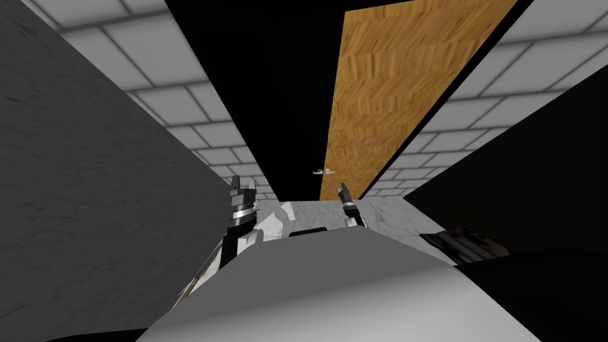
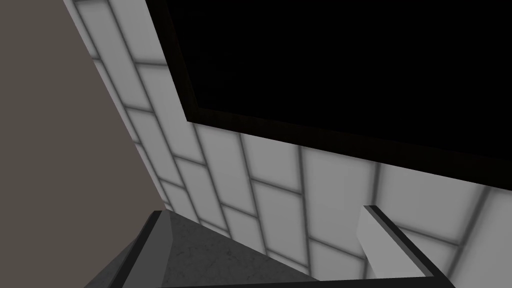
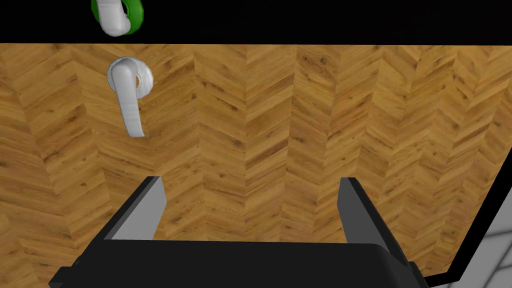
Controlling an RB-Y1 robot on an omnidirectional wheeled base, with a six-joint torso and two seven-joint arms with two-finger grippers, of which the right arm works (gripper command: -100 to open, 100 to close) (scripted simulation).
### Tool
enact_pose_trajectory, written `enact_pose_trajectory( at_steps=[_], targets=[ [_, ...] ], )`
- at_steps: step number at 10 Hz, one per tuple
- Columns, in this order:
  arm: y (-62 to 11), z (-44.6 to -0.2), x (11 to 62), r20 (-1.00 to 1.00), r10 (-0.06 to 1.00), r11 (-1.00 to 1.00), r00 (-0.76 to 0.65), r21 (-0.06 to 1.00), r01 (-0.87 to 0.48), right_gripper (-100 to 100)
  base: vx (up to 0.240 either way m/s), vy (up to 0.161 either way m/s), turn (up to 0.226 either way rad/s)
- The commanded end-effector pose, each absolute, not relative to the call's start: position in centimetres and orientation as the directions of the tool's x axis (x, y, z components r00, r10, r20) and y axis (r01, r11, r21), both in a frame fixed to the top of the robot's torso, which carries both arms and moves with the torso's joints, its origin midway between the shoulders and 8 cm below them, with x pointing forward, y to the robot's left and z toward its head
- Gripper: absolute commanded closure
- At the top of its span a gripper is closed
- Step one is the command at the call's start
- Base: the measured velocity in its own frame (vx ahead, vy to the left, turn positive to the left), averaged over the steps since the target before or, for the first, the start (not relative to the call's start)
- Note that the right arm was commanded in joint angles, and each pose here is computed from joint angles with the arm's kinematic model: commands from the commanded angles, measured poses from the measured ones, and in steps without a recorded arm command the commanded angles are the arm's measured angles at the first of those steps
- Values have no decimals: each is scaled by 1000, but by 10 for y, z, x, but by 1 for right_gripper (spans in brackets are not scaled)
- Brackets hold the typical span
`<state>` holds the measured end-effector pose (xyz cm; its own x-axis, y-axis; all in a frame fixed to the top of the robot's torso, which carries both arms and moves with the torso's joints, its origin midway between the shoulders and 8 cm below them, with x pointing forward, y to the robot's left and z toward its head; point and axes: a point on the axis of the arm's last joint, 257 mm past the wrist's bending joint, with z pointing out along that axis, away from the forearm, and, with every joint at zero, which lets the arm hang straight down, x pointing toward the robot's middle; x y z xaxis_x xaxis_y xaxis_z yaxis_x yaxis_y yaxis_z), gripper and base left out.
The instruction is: Pull the door open
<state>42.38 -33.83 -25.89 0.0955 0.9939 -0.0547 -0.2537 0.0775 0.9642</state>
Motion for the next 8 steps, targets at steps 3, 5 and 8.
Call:
enact_pose_trajectory(
  at_steps=[3, 5, 8],
  targets=[
    [-350, -288, 419, -42, 993, 64, 111, 978, -201, -100, 100, -32, 46],
    [-357, -302, 416, -36, 992, 56, 120, 983, -173, -100, 97, -26, 40],
    [-367, -323, 411, -27, 990, 45, 135, 990, -135, -100, 92, -24, 41]
  ],
)
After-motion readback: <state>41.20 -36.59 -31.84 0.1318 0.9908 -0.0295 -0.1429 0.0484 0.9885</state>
